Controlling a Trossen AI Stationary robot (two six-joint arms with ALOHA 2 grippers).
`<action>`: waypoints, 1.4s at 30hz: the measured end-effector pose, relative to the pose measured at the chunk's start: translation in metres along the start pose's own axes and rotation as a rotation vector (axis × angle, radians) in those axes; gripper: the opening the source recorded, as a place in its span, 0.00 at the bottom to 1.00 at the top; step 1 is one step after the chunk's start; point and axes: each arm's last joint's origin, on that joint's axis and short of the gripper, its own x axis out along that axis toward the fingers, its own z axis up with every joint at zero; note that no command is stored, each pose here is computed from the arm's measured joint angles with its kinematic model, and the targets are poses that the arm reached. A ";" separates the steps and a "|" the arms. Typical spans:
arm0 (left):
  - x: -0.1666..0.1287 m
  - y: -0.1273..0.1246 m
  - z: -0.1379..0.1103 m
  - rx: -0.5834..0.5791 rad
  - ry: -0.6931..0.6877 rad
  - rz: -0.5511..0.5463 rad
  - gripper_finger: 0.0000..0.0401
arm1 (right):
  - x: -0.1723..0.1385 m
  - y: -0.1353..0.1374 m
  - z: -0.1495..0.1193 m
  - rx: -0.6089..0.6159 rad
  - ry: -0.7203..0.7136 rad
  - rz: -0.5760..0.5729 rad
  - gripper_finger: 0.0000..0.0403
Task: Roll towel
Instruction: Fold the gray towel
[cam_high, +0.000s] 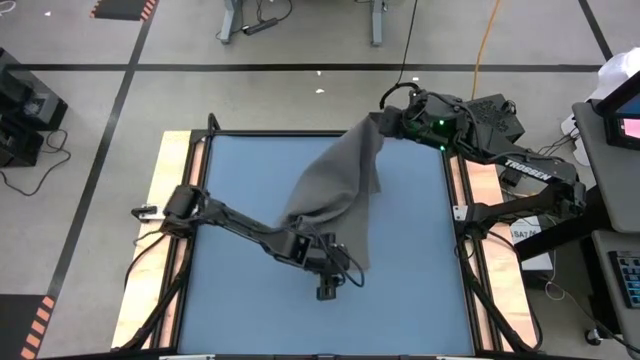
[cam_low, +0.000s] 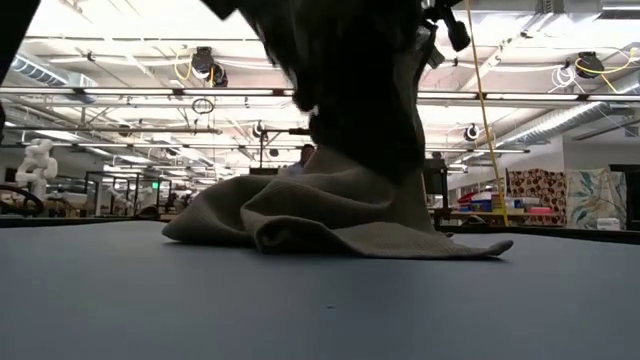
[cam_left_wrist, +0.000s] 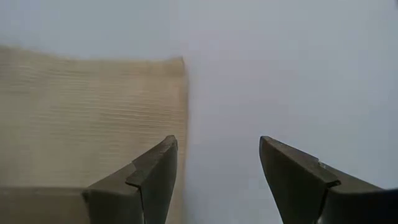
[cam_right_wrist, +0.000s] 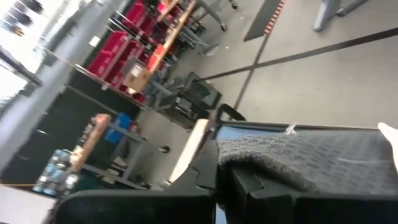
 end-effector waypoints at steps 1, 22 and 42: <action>0.007 0.001 -0.004 0.004 0.019 0.006 0.58 | 0.000 -0.001 -0.001 -0.005 0.009 -0.012 0.00; 0.007 0.032 -0.035 0.083 0.383 0.120 0.02 | -0.015 -0.015 -0.025 -0.049 0.412 -0.058 0.00; -0.220 0.059 -0.018 0.111 0.272 0.311 0.00 | -0.034 -0.027 -0.115 -0.199 0.717 -0.396 0.00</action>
